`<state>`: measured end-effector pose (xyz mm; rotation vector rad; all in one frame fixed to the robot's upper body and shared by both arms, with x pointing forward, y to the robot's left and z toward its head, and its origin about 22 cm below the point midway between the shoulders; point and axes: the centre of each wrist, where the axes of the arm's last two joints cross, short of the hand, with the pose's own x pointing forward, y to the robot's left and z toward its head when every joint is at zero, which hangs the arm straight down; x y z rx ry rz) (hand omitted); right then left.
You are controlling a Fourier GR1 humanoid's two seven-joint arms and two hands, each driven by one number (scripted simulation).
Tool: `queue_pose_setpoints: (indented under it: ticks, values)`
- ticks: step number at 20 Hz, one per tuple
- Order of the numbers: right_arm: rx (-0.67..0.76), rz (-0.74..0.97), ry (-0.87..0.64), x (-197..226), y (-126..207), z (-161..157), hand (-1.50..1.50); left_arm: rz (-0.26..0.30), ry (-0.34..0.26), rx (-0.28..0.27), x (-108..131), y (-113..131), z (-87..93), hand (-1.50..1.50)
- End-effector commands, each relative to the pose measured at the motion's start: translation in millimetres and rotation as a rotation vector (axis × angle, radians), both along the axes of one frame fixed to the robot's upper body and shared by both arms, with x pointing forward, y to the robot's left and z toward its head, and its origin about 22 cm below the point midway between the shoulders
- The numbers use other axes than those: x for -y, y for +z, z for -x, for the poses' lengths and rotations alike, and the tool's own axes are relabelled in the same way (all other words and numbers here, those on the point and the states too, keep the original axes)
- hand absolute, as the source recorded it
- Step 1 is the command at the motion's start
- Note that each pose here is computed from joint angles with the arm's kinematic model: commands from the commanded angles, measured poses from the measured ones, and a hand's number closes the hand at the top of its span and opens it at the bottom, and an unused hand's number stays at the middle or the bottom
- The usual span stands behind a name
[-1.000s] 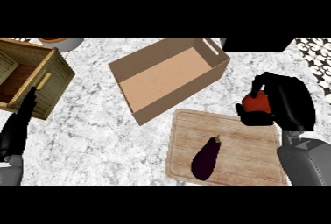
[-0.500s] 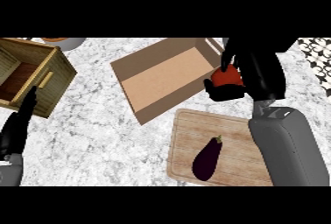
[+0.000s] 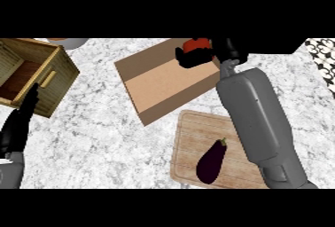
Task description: Pick the bell pepper from the cutting board and place it in the cardboard box
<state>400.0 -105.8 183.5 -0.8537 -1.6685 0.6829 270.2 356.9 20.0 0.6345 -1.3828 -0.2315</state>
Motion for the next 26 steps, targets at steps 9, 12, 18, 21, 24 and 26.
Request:
queue_pose_setpoints:
  ticks: [9, 12, 18, 21, 24, 26]
  values:
    - [-0.084, -0.052, -0.035, -40, -15, -53, 1.5, 0.009, -0.054, 0.007, 8, 3, -13.5, 0.0]
    - [-0.111, 0.018, -0.082, -30, -43, -56, 1.5, -0.008, -0.038, 0.015, 18, 4, -15.0, 0.0]
    - [-0.244, -0.157, -0.173, -25, -58, -58, -1.5, 0.006, -0.063, 0.031, 24, 18, -24.6, 0.0]
    - [-0.235, -0.188, -0.166, -28, -59, -59, -1.5, 0.003, -0.078, 0.035, 20, 6, -17.6, 0.0]
    - [-0.189, -0.208, -0.13, -16, -62, -61, -1.5, -0.007, -0.075, 0.023, 26, -4, -10.0, 0.0]
    - [-0.12, -0.211, -0.111, -19, -74, -57, -1.5, 0.017, -0.085, 0.042, 30, 11, -20.7, 0.0]
